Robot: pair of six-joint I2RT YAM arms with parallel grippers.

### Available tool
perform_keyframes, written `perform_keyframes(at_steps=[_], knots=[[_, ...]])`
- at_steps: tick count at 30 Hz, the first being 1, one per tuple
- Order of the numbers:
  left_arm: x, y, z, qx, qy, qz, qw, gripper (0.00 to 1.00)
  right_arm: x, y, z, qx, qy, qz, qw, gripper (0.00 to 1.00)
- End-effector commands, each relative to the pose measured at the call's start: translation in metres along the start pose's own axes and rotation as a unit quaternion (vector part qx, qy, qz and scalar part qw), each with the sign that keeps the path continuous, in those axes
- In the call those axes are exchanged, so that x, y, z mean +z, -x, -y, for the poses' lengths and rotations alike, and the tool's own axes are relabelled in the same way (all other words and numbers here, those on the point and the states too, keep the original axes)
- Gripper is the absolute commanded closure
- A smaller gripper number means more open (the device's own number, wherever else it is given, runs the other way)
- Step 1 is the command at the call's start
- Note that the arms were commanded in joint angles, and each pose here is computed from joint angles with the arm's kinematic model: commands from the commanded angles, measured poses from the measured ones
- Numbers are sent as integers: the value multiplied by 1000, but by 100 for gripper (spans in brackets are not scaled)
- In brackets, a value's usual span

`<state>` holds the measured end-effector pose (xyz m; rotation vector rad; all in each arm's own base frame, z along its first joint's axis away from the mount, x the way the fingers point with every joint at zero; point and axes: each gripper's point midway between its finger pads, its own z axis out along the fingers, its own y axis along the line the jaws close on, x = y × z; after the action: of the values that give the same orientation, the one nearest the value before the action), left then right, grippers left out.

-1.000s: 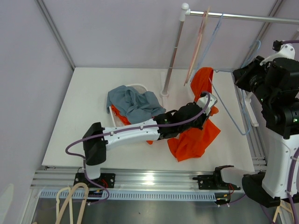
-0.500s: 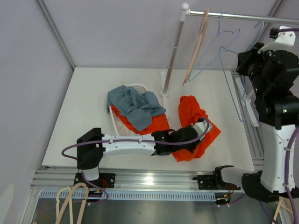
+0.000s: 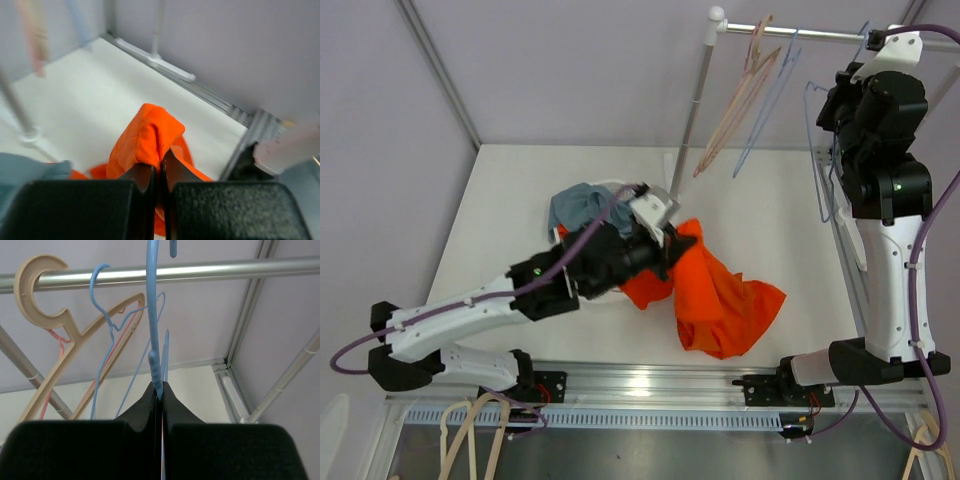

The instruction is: Remove the t-shirt from the hanger

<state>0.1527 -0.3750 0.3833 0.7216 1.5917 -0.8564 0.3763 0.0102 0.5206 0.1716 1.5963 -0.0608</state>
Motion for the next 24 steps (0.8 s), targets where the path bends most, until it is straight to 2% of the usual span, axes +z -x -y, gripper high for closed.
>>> perform_keyframes(at_steps=[1, 3, 4, 6, 7, 10, 13, 14, 16, 18, 19, 21, 24], knots=[[-27, 68, -39, 3, 42, 63, 997, 99, 0, 38, 11, -14, -26, 69, 997, 100], [-35, 89, -69, 13, 84, 81, 993, 99, 8, 36, 13, -21, -36, 74, 996, 100], [-45, 120, -78, 8, 95, 114, 989, 99, 10, 43, 12, -24, -37, 93, 995, 100], [-42, 132, -107, 2, 132, 120, 984, 99, 18, 44, 10, -30, -37, 100, 994, 100], [-48, 152, -115, -2, 145, 144, 979, 99, 21, 51, 9, -27, -36, 113, 993, 100], [-36, 175, -141, -15, 167, 168, 971, 99, 35, 55, 6, -29, -33, 130, 991, 100], [-31, 214, -166, -12, 194, 206, 959, 99, 51, 57, 5, -22, -32, 140, 989, 100], [-48, 251, -165, -6, 194, 252, 948, 99, 56, 56, 3, -20, -27, 139, 990, 100], [-38, 264, -186, 5, 212, 265, 941, 99, 72, 53, 5, -12, -26, 136, 990, 100], [-66, 314, -192, 28, 224, 333, 916, 99, 84, 50, 8, -6, -26, 132, 991, 100], [-56, 319, -202, 36, 232, 341, 910, 99, 95, 46, 8, -4, -24, 129, 991, 100], [-80, 345, -217, 55, 259, 377, 888, 99, 107, 43, 10, -1, -20, 127, 992, 100], [-91, 347, -254, 49, 300, 380, 873, 99, 124, 37, 8, 4, -15, 124, 992, 100]])
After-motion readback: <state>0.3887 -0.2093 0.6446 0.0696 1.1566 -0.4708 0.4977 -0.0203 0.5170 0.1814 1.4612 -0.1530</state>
